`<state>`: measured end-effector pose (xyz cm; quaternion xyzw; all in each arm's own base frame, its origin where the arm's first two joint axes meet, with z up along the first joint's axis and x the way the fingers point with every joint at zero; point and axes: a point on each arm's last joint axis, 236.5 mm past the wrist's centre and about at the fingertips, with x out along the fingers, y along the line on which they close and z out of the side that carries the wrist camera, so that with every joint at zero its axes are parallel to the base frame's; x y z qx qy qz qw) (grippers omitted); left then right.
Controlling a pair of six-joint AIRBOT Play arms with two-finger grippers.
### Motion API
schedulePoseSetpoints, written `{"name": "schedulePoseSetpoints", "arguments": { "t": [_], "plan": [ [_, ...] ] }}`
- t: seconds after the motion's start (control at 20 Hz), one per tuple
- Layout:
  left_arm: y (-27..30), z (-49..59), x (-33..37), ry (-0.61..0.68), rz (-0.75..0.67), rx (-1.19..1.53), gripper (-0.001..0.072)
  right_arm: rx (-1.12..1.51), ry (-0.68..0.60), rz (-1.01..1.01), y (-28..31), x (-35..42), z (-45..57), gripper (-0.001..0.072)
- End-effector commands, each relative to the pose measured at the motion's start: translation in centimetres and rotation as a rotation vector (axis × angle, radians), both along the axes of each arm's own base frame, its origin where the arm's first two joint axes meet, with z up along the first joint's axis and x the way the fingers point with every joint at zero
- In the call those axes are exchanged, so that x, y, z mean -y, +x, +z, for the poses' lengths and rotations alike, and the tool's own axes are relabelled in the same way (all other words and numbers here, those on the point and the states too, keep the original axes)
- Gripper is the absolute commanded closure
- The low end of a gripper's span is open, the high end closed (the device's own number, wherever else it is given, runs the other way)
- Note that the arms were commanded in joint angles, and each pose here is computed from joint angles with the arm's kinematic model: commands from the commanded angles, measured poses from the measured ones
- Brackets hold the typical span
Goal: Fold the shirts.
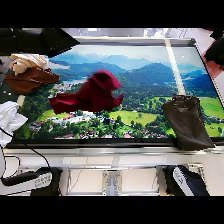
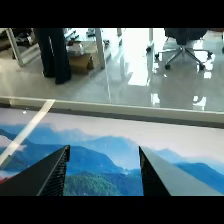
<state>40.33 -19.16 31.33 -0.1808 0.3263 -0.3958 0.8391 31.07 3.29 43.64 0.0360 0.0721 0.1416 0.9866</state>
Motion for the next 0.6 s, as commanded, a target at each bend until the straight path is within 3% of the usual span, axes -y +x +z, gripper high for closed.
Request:
{"name": "schedulePoseSetpoints", "arguments": {
  "t": [0.0,0.1,0.2,0.4,0.55],
  "plan": [
    [2.3,-4.6,-5.1,0.281,0.175,-0.022,-0.0001,-0.252,-0.085,-0.006,0.5,1.4,-6.4,0.0225],
    [3.9,-9.9,-16.1,0.625,0.532,-0.179,0.0000,-0.473,-0.029,0.052,1.4,1.4,-12.8,0.0231],
    [3.4,-13.4,-23.0,0.834,0.717,-0.294,0.0001,-0.653,0.070,0.093,2.5,1.3,-19.9,0.0231],
    [2.2,-23.3,-24.2,0.867,0.658,-0.468,0.0004,-0.890,0.301,0.186,2.4,-3.9,-33.8,0.0231],
    [1.2,-29.4,-26.0,0.806,0.763,-0.567,0.0004,-0.904,0.300,0.171,2.4,-7.8,-40.1,0.0231]
  ]
}}
